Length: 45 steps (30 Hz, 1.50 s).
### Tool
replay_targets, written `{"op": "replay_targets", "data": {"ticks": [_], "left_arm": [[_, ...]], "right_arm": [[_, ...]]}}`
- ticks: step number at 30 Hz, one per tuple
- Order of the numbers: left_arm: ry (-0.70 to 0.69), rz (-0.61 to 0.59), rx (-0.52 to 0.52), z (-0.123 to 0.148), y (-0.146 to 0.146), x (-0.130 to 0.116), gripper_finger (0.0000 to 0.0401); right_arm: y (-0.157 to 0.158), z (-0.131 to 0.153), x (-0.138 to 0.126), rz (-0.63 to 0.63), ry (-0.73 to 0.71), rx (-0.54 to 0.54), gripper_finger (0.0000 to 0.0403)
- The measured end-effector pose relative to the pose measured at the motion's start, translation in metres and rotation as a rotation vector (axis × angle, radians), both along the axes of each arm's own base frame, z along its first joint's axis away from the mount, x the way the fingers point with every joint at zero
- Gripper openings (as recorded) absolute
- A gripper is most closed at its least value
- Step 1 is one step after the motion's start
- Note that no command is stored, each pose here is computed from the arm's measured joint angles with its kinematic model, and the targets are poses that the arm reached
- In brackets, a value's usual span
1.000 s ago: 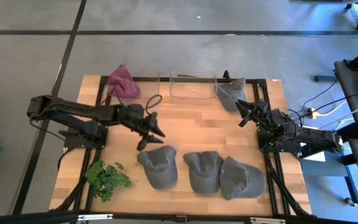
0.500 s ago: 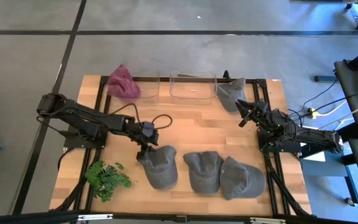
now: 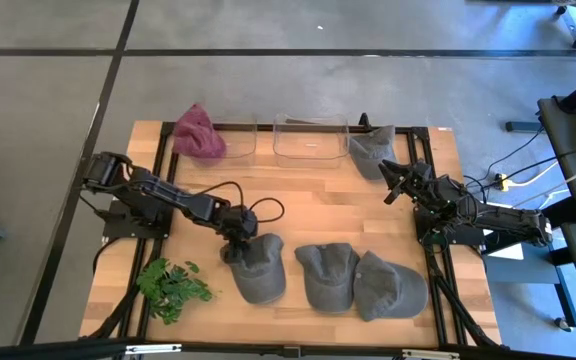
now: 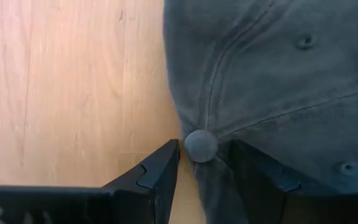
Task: Pick & Place hat
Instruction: Put the gray cap into the right transparent bin
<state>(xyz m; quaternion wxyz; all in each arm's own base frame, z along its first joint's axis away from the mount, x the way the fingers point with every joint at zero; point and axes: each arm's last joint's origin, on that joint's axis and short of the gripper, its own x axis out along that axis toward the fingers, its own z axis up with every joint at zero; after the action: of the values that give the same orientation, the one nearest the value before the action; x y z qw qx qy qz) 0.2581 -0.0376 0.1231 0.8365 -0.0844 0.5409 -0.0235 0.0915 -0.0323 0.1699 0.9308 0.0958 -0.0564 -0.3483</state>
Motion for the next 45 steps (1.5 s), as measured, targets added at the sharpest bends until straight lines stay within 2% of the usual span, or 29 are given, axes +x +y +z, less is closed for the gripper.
{"op": "replay_targets", "data": {"ticks": [9,16,27,30,33,39,41,45], "left_arm": [[-0.018,0.029,-0.019,0.003,0.0,0.0,0.0146],[-0.022,0.027,0.021,0.002,0.001,0.0,0.0136],[-0.014,0.058,0.028,0.002,0.0,-0.001,0.0038],[-0.02,0.06,-0.035,0.004,0.003,0.001,0.0015],[-0.017,0.066,-0.152,0.011,0.007,0.003,0.0006],[-0.128,0.166,-0.33,0.048,0.031,0.01,0.0005],[-0.192,0.178,-0.365,0.064,0.04,0.012,0.0005],[-0.322,0.223,-0.368,0.097,0.059,0.012,0.0005]], "right_arm": [[0.0,0.0,0.0,0.0,0.0,0.0,0.0106],[0.0,0.0,0.0,0.0,0.0,0.0,0.0106],[0.0,0.0,0.0,0.0,0.032,-0.037,0.0106],[0.0,0.0,0.0,-0.001,0.032,-0.037,0.0106],[0.0,0.0,0.0,-0.001,0.032,-0.037,0.0106],[0.0,0.0,0.0,-0.002,0.033,-0.037,0.0106],[0.0,0.0,0.0,-0.002,0.033,-0.037,0.0106],[0.0,0.0,0.0,-0.003,0.034,-0.039,0.0106]]}}
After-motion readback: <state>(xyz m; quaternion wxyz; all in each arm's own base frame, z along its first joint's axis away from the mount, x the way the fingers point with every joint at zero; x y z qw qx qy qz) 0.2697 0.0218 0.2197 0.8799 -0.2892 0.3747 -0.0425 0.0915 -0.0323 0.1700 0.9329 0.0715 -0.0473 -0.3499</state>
